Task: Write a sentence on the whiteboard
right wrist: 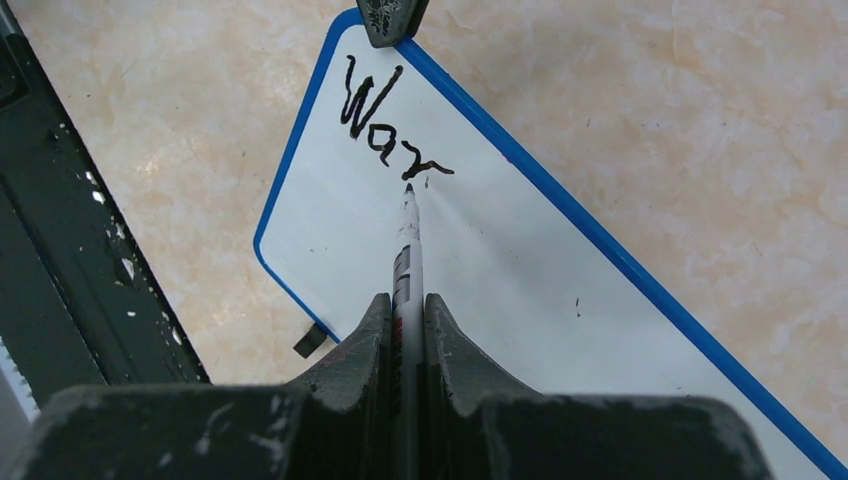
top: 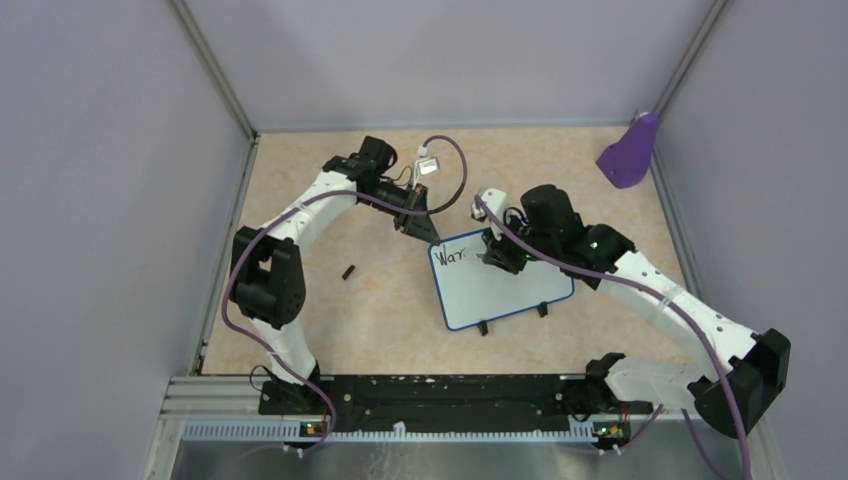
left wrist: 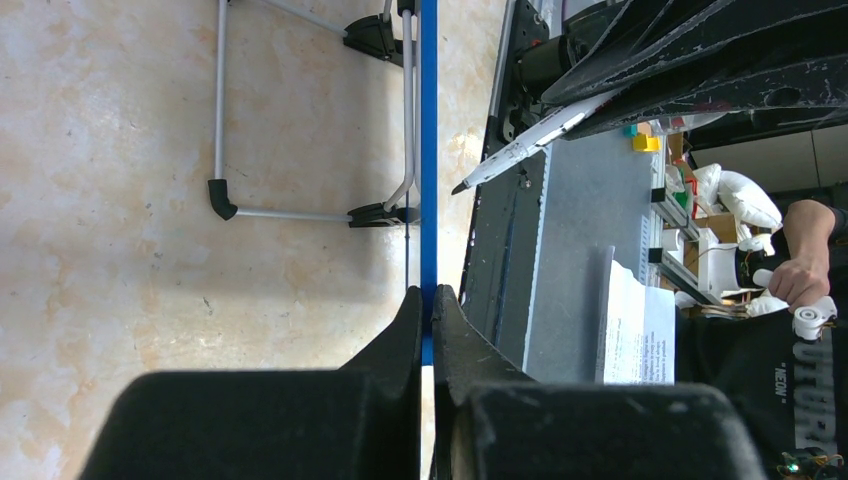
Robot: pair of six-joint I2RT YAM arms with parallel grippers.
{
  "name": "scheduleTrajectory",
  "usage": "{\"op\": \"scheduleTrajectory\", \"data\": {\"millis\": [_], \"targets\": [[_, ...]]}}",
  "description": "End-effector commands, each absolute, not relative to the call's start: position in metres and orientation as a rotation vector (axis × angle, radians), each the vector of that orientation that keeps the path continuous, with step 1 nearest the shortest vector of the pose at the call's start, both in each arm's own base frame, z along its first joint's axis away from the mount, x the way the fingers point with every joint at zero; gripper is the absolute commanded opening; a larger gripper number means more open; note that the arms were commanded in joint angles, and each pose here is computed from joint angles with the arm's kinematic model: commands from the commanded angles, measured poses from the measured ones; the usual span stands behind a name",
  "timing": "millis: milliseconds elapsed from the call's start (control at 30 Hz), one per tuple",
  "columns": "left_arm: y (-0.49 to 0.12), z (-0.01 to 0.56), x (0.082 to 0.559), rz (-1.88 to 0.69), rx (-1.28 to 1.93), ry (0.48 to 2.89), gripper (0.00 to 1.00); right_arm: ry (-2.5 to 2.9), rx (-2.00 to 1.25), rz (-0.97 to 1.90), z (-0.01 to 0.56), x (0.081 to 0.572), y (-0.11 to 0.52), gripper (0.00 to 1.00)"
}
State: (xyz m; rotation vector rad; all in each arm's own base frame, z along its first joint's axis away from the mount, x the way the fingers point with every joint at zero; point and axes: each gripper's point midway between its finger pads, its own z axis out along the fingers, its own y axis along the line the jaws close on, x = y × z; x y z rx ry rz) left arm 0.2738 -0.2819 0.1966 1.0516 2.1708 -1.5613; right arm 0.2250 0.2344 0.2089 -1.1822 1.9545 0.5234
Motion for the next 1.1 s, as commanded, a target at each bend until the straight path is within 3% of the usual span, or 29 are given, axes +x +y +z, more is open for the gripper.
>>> {"op": "scheduleTrajectory", "data": {"millis": [0, 1067], "targets": [[-0.288, 0.193, 0.268, -1.571, 1.089, 2.164, 0.00, 1.896, -1.133, 0.524, 0.225, 0.233, 0.238, 0.00], [-0.288, 0.192, 0.268, -1.569, 1.090, 2.167, 0.00, 1.932, -1.102, 0.466, 0.217, 0.246, 0.236, 0.00]]}}
